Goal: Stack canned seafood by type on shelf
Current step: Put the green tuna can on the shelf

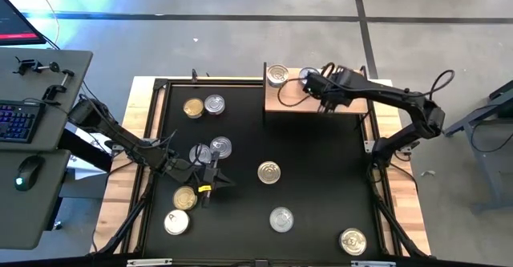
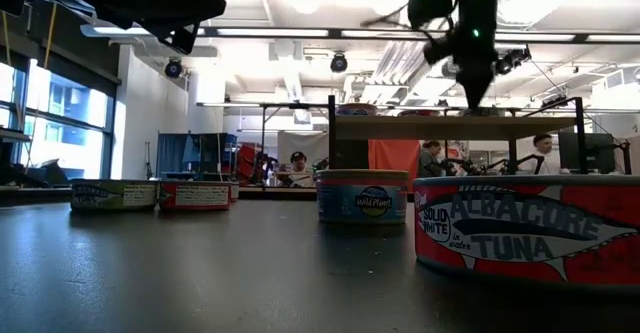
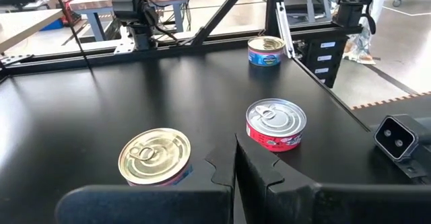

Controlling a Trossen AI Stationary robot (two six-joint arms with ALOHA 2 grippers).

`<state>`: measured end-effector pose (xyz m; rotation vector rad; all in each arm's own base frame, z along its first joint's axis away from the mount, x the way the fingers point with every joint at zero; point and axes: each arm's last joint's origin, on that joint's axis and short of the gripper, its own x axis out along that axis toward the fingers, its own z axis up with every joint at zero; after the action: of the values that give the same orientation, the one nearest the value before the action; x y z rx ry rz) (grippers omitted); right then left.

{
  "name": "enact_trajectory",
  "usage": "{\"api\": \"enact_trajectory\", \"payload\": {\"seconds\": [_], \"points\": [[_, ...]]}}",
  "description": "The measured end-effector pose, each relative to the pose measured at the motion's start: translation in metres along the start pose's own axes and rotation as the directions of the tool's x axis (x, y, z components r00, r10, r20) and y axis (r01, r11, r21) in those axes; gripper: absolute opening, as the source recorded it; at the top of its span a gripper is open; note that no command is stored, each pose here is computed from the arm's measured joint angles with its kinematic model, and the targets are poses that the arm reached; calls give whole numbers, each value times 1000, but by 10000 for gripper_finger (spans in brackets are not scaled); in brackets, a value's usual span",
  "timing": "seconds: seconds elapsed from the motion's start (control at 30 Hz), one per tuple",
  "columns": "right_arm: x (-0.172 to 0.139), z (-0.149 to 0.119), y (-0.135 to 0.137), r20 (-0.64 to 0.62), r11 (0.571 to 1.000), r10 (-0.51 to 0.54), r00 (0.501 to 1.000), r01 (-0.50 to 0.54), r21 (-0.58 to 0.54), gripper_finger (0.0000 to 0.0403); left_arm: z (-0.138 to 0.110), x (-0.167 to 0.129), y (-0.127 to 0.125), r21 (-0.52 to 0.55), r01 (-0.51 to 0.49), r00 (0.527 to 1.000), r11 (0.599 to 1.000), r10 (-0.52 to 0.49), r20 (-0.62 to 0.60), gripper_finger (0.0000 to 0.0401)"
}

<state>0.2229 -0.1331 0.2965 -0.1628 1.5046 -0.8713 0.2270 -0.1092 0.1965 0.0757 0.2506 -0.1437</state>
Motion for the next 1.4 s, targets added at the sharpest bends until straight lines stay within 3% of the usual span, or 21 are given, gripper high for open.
{"api": "enact_trajectory", "payload": {"seconds": [0.13, 0.27, 0.37, 0.57, 0.9, 1.07, 1.2, 1.27, 1.4], "points": [[-5, 2, -23, 11, 972, 60, 998, -61, 229, 164, 0, 0, 0, 0, 0, 1000, 1000, 0, 0, 0], [7, 1, -43, 5, 876, 121, 993, -109, 470, 62, 0, 0, 0, 0, 0, 1000, 1000, 0, 0, 0], [23, -1, -50, 14, 817, 175, 985, -153, 556, 9, 0, 0, 0, -8, 1, 1000, 1000, -1, 0, 0], [39, -8, -59, -22, 780, 133, 991, -91, 619, 30, 0, 0, -1, -8, 4, 1000, 1000, -4, -1, 0], [33, -3, -65, 17, 802, 88, 996, -81, 591, 2, 0, 0, -1, -14, 4, 1000, 1000, -4, -1, 0], [3, 12, -63, 200, 786, 60, 978, -170, 595, 0, 0, 0, -1, -16, 4, 1000, 1000, -4, 0, 0], [-3, 34, -49, 397, 752, 178, 901, -385, 535, 0, 0, 0, -1, -16, 4, 1000, 1000, -4, 1, 0], [6, 42, -40, 413, 748, 205, 887, -415, 518, 0, 0, 0, -1, -17, 3, 1000, 1000, -3, 1, 0], [25, 51, -32, 362, 762, 197, 911, -374, 528, 0, 0, 0, -1, -33, 3, 1000, 999, -3, 0, 0]]}}
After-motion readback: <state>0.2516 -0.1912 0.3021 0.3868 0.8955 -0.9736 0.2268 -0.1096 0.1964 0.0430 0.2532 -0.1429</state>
